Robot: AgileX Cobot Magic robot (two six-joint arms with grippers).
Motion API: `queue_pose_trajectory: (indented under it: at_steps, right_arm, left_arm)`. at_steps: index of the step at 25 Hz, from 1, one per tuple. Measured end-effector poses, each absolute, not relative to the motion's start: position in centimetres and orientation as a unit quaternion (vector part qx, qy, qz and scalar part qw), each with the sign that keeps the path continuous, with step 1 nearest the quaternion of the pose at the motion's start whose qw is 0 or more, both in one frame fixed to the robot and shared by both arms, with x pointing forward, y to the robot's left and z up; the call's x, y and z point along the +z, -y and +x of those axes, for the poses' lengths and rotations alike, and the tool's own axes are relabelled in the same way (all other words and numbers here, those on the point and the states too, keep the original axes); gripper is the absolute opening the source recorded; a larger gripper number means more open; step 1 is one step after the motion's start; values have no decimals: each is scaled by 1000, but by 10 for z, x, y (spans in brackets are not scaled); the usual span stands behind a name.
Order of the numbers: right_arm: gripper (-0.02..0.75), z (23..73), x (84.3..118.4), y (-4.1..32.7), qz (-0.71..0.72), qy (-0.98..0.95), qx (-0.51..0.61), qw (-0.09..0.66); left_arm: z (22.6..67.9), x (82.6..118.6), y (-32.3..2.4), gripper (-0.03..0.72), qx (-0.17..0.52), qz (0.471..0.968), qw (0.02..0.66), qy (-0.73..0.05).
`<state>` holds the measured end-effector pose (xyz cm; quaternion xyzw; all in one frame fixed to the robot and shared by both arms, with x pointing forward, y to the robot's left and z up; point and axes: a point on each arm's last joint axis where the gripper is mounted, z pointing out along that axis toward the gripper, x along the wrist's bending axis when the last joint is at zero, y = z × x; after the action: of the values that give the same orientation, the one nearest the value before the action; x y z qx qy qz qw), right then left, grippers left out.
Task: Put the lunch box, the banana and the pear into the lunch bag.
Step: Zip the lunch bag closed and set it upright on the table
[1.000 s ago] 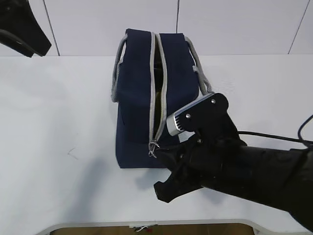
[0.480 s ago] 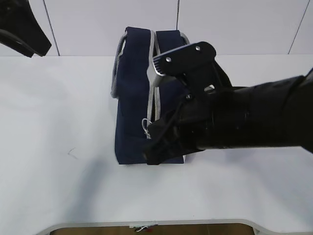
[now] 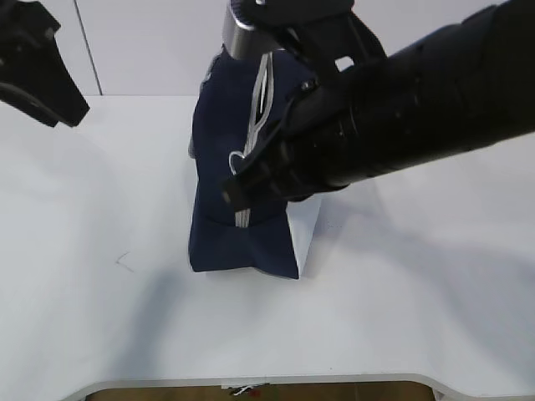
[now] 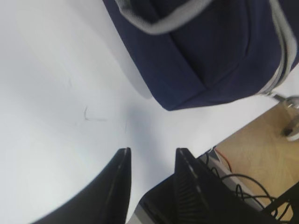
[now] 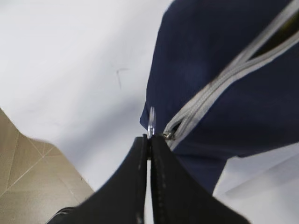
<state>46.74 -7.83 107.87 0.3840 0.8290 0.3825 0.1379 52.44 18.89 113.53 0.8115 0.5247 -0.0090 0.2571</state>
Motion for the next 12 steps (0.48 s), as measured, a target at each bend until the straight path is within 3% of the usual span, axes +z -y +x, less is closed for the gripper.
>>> queue_pose_trajectory:
  at_steps: [6, 12]
  right_arm:
    - [13, 472, 1101, 75, 372, -822, 402, 155]
    - [13, 476, 1115, 74, 357, -819, 411, 179]
  left_arm:
    - [518, 1104, -190, 244, -36, 833, 221, -506]
    - [514, 1074, -185, 244, -57, 850, 247, -461]
